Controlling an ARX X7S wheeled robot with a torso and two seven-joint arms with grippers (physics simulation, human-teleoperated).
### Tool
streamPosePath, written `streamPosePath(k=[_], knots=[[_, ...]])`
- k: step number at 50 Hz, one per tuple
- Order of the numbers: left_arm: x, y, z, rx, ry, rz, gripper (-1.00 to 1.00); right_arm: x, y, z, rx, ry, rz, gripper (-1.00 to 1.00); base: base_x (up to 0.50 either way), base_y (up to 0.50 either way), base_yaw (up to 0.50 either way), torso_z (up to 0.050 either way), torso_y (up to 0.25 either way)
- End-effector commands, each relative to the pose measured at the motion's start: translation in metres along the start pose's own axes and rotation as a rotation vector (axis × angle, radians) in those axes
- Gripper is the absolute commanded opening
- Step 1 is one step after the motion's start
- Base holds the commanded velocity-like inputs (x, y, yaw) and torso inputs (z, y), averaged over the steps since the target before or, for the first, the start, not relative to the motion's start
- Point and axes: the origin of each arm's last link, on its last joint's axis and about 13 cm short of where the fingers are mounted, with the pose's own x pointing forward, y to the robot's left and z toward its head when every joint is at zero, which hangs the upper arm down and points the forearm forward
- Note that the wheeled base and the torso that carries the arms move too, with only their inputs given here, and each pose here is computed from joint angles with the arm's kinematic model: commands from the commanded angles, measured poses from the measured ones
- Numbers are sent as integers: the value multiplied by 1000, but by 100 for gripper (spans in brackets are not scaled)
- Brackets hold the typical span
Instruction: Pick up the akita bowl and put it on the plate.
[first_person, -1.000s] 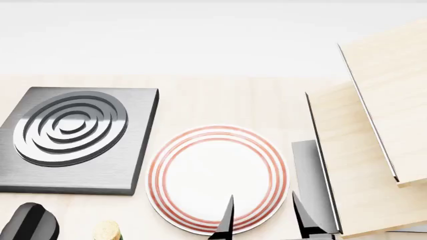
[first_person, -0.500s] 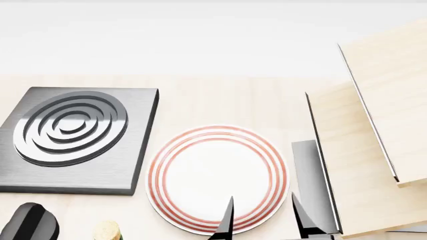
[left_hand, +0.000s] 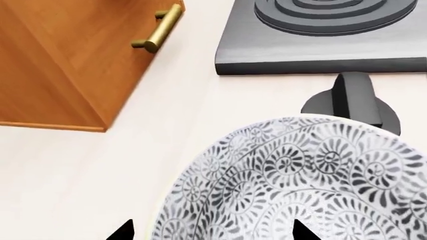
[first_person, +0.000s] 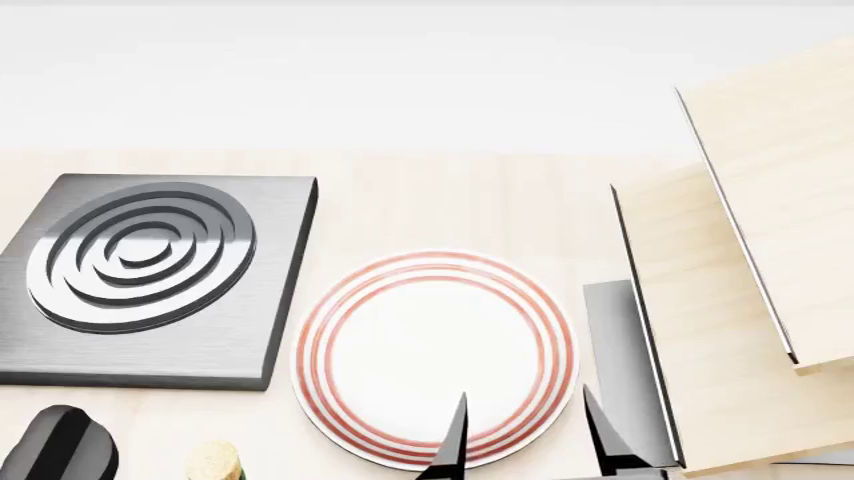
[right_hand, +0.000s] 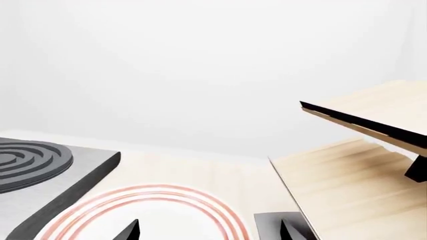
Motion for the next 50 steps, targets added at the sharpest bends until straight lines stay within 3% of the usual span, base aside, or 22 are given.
streamPosePath(k=[1, 41, 42, 50], knots=[[-1, 2, -3, 2, 58, -3, 100, 0, 0, 0, 0, -1, -2, 100, 0, 0, 0, 0, 0], [8, -2, -18, 29, 234, -51, 100, 0, 0, -3, 4, 9, -1, 100, 0, 0, 0, 0, 0], [9, -2, -19, 26, 240, -54, -100, 0, 0, -4, 6, 9, -3, 100, 0, 0, 0, 0, 0], [11, -4, -20, 51, 247, -60, -100, 0, 0, -5, 9, 13, -4, 100, 3, 0, -2, -3, 0]])
